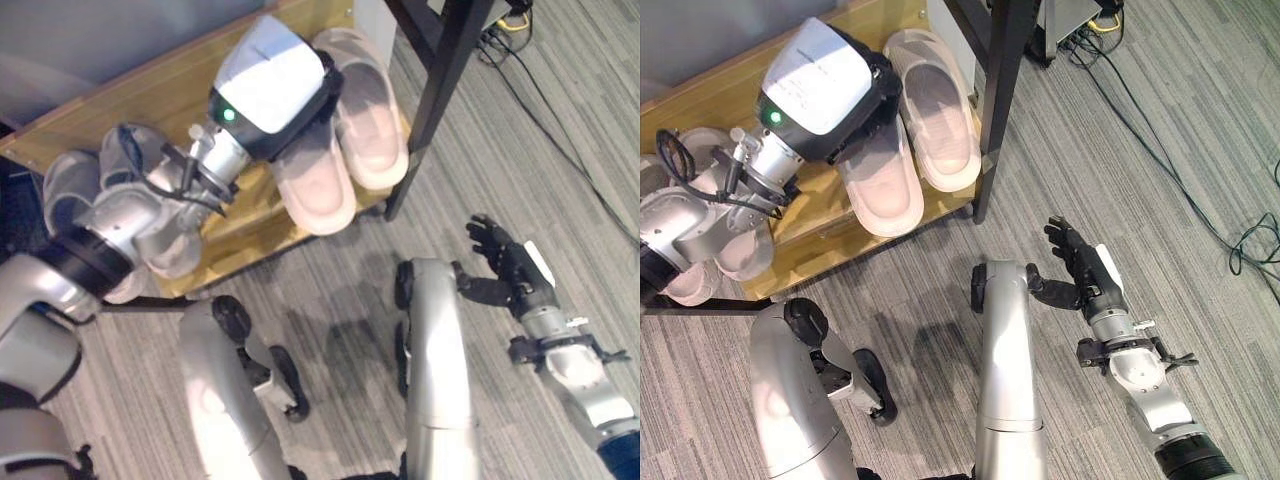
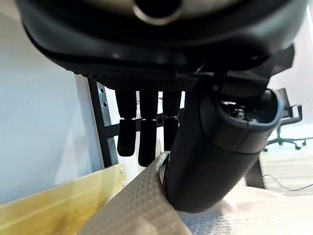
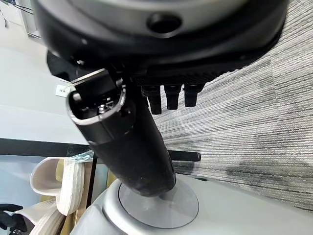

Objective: Arrange the slippers neatly on the shoe rack.

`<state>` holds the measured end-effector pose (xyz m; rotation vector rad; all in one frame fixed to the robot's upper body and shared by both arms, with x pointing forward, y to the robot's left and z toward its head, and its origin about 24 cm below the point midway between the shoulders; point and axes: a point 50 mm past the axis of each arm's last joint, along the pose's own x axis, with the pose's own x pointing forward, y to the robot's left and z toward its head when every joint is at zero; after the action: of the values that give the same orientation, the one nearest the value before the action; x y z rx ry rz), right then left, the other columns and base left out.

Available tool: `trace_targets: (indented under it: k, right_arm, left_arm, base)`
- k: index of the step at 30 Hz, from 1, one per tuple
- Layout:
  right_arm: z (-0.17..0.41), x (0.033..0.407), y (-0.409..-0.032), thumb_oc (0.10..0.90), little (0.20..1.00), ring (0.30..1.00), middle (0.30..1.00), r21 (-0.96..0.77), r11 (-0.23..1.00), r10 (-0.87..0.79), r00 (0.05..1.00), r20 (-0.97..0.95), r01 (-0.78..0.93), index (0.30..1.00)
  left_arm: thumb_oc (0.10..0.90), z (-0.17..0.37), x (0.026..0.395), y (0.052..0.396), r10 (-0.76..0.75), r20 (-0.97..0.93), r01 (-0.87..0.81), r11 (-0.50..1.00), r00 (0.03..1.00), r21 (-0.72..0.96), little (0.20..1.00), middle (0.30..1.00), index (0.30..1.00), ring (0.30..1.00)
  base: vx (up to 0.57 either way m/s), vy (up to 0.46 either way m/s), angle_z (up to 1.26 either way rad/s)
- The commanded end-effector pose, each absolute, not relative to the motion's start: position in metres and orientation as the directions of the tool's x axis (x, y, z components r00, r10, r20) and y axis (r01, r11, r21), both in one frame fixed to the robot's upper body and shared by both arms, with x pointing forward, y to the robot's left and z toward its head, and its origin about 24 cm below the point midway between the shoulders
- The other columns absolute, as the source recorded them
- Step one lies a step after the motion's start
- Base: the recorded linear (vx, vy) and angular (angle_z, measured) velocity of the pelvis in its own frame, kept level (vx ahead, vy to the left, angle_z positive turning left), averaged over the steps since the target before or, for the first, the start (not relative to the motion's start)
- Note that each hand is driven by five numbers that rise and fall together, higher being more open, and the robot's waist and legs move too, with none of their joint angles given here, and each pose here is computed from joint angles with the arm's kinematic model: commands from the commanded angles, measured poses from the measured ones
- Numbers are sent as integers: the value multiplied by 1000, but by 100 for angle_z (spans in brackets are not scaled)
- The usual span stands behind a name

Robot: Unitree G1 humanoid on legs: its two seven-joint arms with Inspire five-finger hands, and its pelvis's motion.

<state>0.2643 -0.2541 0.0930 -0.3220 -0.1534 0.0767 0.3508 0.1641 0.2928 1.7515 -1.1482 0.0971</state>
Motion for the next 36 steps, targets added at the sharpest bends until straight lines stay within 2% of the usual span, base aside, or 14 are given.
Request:
trace_targets:
  k: [1,6,7,8,9,27,33,36]
  right_arm:
    - [152,270,-240,800,900,900,900,-332,940,211,894,396,-74,900]
    - [154,271,-238,800,900,900,900,-332,939,224,889,398,-88,900]
    - [154,272,-238,800,900,900,900,-333,939,224,889,399,-87,900]
    - [154,272,-238,800,900,900,900,-335,938,227,889,397,-90,900]
    - [153,272,-238,800,900,900,900,-336,938,226,890,395,-89,900]
    - [150,267,-243,800,900,900,900,-343,937,203,897,392,-62,900]
    - [145,264,-245,800,900,900,900,-343,938,177,905,387,-37,900]
    - [141,262,-247,800,900,900,900,-336,942,151,909,389,-13,900]
  left_arm:
    - [400,366,341,145,-636,675,-872,7,373,489,300,300,300,300]
    - [400,371,345,145,-627,670,-870,-25,397,492,300,300,300,300]
    - [591,372,346,146,-624,667,-868,-36,407,496,587,587,587,587]
    - [725,372,347,146,-624,663,-865,-41,413,500,787,787,787,787]
    - [800,374,347,147,-620,665,-865,-44,416,500,900,900,900,900]
    - [800,354,331,154,-651,655,-850,26,385,526,900,900,900,900]
    - [800,348,317,154,-661,681,-858,108,314,501,900,900,900,900]
    - [800,349,305,155,-652,716,-867,180,249,465,900,900,900,900]
  base:
    - [0,0,0]
    - [0,0,0]
    - [0,0,0]
    - [0,0,0]
    - [0,0,0]
    - [0,0,0]
    - [0,0,0]
    - [0,0,0]
